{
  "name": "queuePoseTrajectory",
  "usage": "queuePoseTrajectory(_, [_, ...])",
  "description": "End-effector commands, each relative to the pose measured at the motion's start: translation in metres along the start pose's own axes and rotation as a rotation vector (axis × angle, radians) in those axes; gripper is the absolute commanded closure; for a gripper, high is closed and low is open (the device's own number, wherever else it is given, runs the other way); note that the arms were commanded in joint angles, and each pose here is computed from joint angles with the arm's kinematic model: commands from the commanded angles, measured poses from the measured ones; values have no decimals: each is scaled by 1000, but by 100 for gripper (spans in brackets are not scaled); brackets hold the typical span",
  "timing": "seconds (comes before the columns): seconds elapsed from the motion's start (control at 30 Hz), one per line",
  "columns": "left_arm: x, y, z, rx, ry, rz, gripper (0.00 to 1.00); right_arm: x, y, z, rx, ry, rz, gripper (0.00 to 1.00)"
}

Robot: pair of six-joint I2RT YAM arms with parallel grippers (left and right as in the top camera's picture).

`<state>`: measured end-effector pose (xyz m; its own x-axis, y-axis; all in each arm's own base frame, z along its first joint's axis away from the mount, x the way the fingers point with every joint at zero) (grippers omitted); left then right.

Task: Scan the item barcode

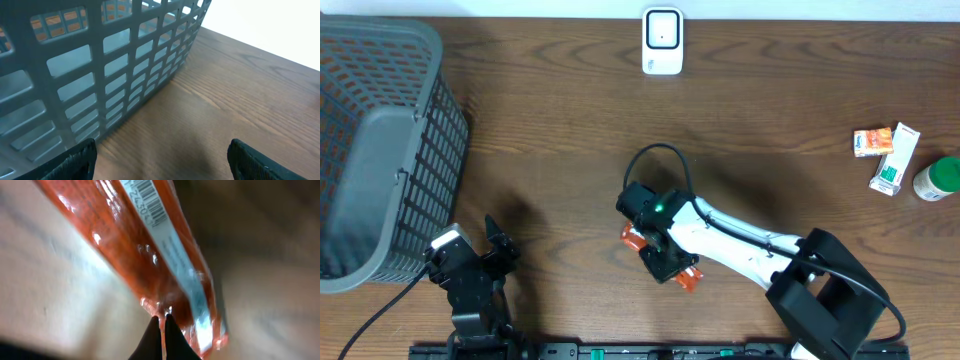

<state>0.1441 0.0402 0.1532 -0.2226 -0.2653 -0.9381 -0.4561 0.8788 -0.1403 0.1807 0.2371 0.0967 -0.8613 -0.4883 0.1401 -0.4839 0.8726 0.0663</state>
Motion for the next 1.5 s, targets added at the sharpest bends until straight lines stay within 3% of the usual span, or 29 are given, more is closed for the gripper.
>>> queuePoseTrajectory(0.0, [2, 2, 1, -17, 1, -4, 16, -9, 12, -46, -70, -106, -20, 99])
queuePoseTrajectory(0.17, [2, 2, 1, -17, 1, -5, 16, -2, 23, -53, -79, -128, -68, 99])
queuePoseTrajectory(0.43, [2, 2, 1, -17, 1, -5, 16, 18, 26, -7, -102, -30, -65, 99])
queuePoseTrajectory(0.77, [2, 2, 1, -17, 1, -5, 16, 17, 23, 23, -135, -93, -78, 99])
queuePoseTrajectory(0.97, [2, 2, 1, -17, 1, -5, 16, 18, 2, 37, -3, -139, -48, 99])
queuePoseTrajectory(1.1, [2, 2, 1, -17, 1, -5, 16, 6, -15, 35, 83, -210, -11, 99])
queuePoseTrajectory(1.47, [2, 2, 1, -17, 1, -5, 16, -61, -64, 10, -25, -528, 190, 99])
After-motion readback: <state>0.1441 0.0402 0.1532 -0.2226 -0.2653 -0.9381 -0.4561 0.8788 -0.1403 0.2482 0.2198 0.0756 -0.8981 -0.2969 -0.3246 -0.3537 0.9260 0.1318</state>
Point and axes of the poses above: each gripper's point midway between its finger pads, its own z axis out along the fingers, its own y axis along the line the jaws close on, x = y × z, the point moved 8 cm from there along -z, back along the fingers, and after that the axes turned 2 degrees about z, right-handed, at the moved point
